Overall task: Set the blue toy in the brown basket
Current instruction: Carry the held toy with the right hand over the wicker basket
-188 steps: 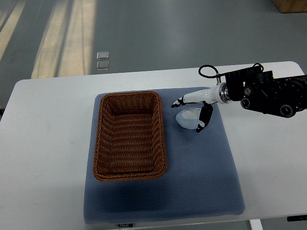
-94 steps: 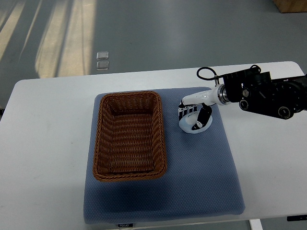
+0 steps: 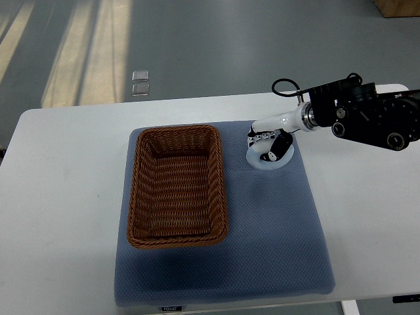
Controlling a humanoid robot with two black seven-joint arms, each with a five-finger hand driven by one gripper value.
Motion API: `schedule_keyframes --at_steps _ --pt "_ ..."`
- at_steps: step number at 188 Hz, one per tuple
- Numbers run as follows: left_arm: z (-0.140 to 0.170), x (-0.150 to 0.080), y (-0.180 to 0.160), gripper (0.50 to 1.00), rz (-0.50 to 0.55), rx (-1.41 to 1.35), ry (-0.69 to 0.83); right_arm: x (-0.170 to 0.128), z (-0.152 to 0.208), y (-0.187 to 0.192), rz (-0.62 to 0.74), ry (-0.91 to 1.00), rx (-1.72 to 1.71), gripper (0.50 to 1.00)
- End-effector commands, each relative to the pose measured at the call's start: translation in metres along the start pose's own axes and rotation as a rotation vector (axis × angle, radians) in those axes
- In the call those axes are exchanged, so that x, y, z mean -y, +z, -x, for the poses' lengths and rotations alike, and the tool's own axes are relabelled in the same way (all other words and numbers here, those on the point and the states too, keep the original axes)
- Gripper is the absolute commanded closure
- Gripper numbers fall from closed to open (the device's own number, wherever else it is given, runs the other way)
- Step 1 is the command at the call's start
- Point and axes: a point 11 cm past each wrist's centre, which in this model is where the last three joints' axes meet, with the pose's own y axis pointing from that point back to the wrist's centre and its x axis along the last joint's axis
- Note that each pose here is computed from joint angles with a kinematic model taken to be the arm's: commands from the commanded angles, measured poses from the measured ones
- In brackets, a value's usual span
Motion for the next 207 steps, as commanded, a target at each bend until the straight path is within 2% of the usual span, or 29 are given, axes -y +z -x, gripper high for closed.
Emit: schedule_keyframes --at_steps 1,24,51,82,105,136,175,207 --pt "0.000 0.000 0.000 0.500 0.000 0.000 0.000 -0.011 -0.017 0.003 0.014 0.036 -0.010 1.000" --pt "0.000 0.000 0.000 0.500 0.000 0.000 0.000 -0.029 -0.050 -0.001 0.020 0.099 -0.036 1.000" --pt "0.000 0.000 0.000 0.500 0.000 0.000 0.000 -0.037 -0.079 -0.031 -0.028 0.140 -0.084 1.000" --pt "0.000 0.000 0.000 0.500 0.000 0.000 0.000 -0.017 -0.090 -0.102 -0.181 0.143 -0.064 1.000" --pt "0.000 0.000 0.000 0.500 0.000 0.000 0.000 0.000 -0.081 -0.146 -0.268 0.113 -0.076 1.000" --pt "0.000 0.000 0.000 0.500 0.000 -0.002 0.000 0.024 -0.055 -0.179 -0.338 0.057 -0.060 1.000" --pt "0.000 0.000 0.000 0.500 0.000 -0.002 0.000 0.058 -0.017 -0.165 -0.318 0.001 0.021 1.000" --pt "0.000 0.000 0.000 0.500 0.000 -0.002 0.000 0.070 0.002 -0.159 -0.313 -0.010 0.056 1.000"
